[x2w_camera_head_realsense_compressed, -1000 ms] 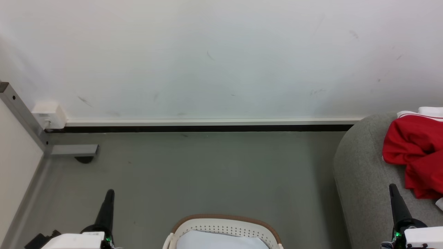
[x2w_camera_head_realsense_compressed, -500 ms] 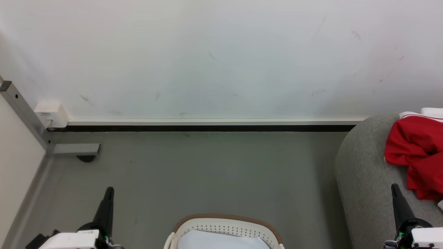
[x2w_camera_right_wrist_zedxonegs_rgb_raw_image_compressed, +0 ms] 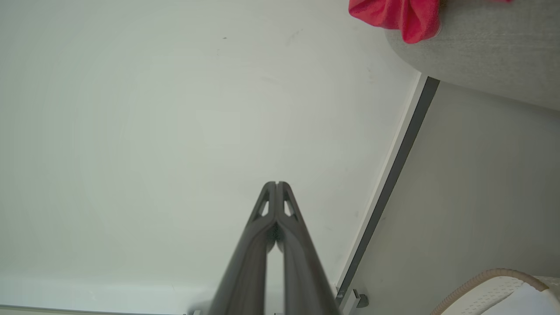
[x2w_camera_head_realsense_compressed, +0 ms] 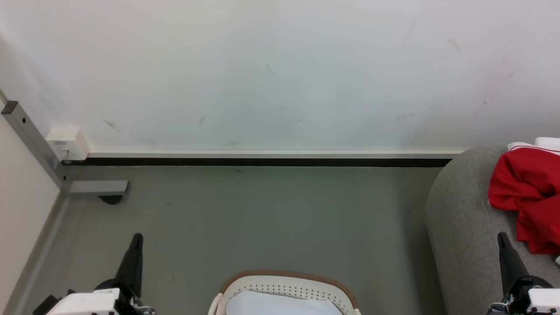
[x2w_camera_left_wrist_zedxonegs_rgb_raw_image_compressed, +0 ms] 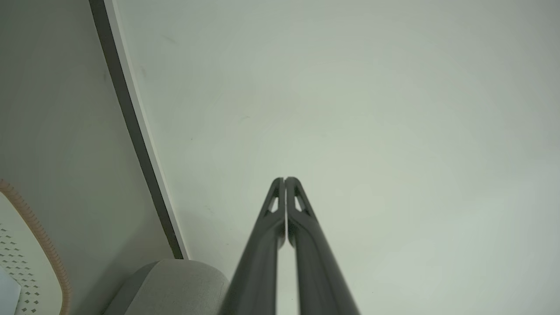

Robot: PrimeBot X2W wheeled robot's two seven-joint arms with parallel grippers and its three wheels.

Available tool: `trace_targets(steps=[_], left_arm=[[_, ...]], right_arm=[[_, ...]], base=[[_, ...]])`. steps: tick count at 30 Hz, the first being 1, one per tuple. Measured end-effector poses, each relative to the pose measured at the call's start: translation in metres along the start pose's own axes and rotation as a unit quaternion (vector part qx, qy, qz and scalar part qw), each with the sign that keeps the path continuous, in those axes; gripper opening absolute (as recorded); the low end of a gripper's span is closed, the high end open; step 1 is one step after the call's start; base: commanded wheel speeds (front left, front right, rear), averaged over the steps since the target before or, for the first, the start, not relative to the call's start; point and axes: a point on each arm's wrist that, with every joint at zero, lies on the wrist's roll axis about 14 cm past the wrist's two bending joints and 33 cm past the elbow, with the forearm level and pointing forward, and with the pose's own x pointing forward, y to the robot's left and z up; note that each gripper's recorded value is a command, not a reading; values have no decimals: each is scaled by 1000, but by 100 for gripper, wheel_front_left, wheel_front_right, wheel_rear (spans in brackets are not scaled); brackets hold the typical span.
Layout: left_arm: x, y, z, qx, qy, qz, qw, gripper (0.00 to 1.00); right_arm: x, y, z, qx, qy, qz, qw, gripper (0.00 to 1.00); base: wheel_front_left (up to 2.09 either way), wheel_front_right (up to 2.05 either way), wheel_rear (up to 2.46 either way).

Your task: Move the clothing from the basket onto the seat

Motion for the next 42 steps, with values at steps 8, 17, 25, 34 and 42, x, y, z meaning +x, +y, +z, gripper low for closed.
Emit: trace_targets(steps=[8,17,25,34,42], left_arm=[[0,0,0,0,0,-1,1000,0],[0,-1,0,0,0,-1,1000,0],[0,-1,0,0,0,-1,1000,0],[0,-1,0,0,0,-1,1000,0],[0,-1,0,0,0,-1,1000,0]], right_arm=[[0,0,0,0,0,0,1000,0],[0,0,0,0,0,0,1000,0],[0,0,0,1,0,0,1000,0],[0,0,0,1,-1,0,1000,0],[0,0,0,1,-1,1,1000,0]], base=[[0,0,0],[0,0,0],[0,0,0],[0,0,0],[0,0,0]])
